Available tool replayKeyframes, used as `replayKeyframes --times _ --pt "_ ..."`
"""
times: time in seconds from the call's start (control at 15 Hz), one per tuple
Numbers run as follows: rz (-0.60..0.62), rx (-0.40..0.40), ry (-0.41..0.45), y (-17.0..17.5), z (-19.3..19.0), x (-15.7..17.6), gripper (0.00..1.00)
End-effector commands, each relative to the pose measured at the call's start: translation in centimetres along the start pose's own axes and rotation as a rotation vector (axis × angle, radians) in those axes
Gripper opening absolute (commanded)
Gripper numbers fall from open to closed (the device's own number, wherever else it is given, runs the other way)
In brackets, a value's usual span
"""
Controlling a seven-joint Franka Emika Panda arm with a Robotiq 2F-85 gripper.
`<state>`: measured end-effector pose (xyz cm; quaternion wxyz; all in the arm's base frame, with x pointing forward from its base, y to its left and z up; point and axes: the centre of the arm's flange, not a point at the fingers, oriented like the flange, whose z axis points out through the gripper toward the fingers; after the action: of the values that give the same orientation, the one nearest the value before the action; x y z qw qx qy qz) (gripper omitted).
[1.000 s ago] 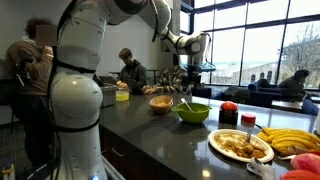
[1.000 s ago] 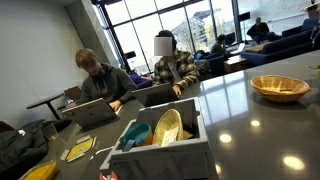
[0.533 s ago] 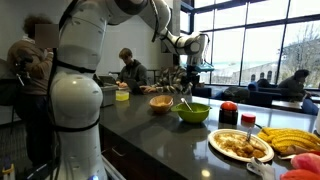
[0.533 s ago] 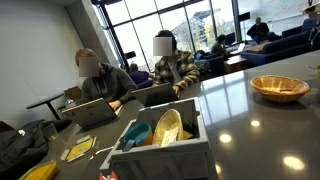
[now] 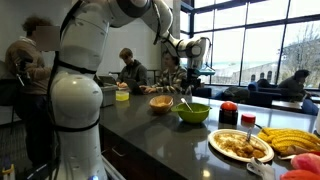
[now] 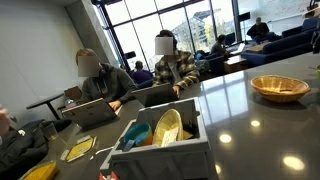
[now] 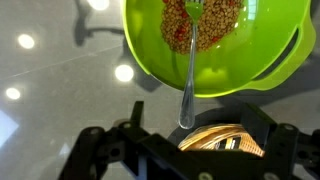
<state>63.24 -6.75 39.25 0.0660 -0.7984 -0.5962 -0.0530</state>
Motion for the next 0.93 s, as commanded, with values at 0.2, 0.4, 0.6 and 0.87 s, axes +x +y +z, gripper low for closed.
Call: replayKeyframes --times 0.2,0.4,0.6,0.87 --pt "-0.004 -0.023 -0.037 1.0 0.1 -0.7 1.0" --pt "-0.026 0.014 -0.035 0.8 0.0 -0.2 1.0" --pt "-0.034 0.07 -0.028 0.3 0.3 0.7 1.0" --pt "-0.061 0.111 -0.037 -0.2 0.7 2.0 1.0"
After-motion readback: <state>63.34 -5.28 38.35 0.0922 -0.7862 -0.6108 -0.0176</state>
